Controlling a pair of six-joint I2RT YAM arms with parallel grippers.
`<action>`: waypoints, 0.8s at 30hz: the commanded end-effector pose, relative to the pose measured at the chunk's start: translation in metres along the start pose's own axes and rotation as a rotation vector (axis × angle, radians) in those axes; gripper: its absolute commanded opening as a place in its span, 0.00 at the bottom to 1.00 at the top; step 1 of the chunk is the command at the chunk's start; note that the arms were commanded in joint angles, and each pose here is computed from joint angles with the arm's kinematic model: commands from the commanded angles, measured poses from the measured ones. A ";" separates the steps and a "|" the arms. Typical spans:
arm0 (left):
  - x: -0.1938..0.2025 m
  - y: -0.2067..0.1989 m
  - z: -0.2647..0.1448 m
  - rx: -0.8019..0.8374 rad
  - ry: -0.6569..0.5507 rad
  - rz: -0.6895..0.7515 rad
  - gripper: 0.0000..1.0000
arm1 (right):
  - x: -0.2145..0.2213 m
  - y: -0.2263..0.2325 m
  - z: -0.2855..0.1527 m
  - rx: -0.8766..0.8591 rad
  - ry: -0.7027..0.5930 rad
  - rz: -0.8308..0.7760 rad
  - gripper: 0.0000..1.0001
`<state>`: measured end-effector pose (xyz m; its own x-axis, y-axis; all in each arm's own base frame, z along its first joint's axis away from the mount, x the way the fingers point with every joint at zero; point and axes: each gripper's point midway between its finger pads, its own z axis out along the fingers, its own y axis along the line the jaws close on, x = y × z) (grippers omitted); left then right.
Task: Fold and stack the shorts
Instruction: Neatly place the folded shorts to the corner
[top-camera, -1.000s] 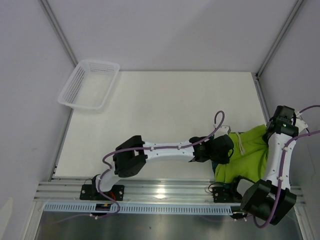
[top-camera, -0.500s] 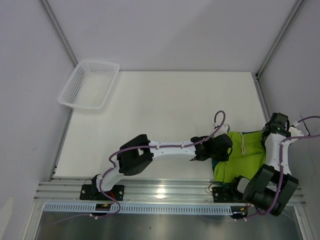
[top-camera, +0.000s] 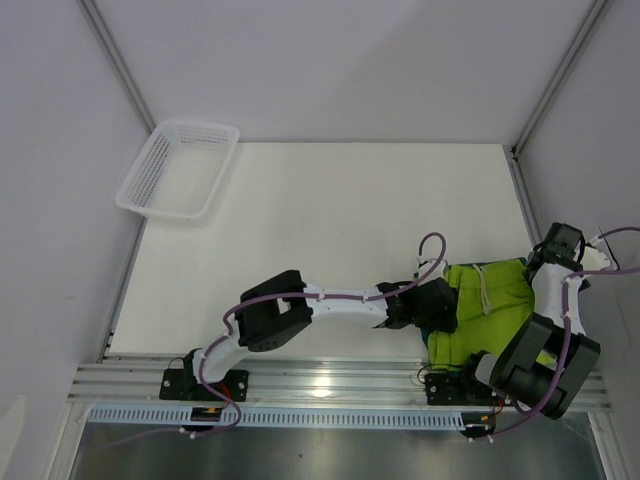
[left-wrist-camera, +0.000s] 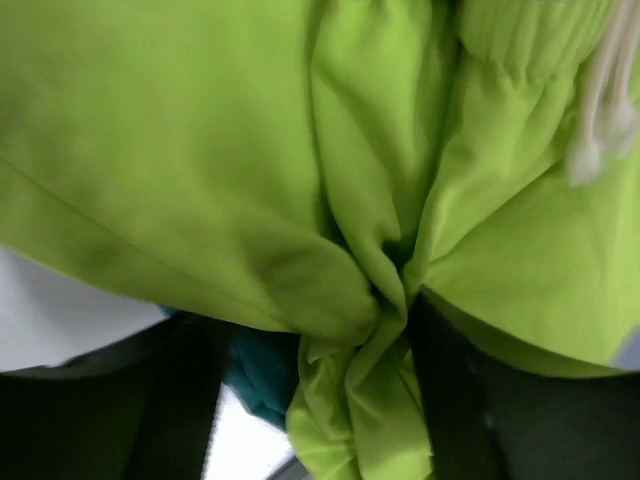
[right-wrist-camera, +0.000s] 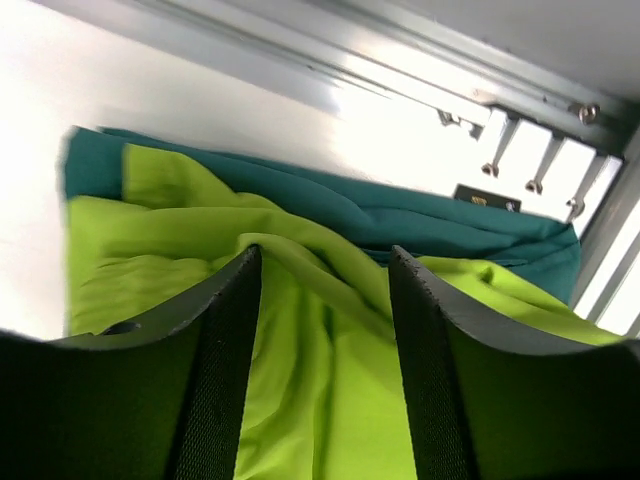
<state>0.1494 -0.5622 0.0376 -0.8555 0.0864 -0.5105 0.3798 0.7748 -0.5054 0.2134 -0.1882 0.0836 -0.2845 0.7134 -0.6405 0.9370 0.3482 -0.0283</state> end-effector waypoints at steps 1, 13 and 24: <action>-0.013 0.000 -0.020 -0.033 -0.039 0.016 0.80 | -0.049 0.017 -0.020 -0.063 -0.156 0.074 0.56; -0.075 -0.014 -0.096 0.013 -0.164 0.054 0.96 | -0.075 0.066 -0.111 -0.388 -0.227 -0.026 0.80; -0.088 -0.026 -0.123 0.203 -0.185 0.105 0.93 | 0.003 0.100 -0.158 -0.885 0.041 -0.013 0.55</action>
<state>0.1795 -0.4998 0.1552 -0.7750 0.0134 -0.6318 0.4443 0.7226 -0.5297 0.2753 -0.0948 0.2024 -0.2507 0.6781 -0.6909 0.5725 0.6794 0.4591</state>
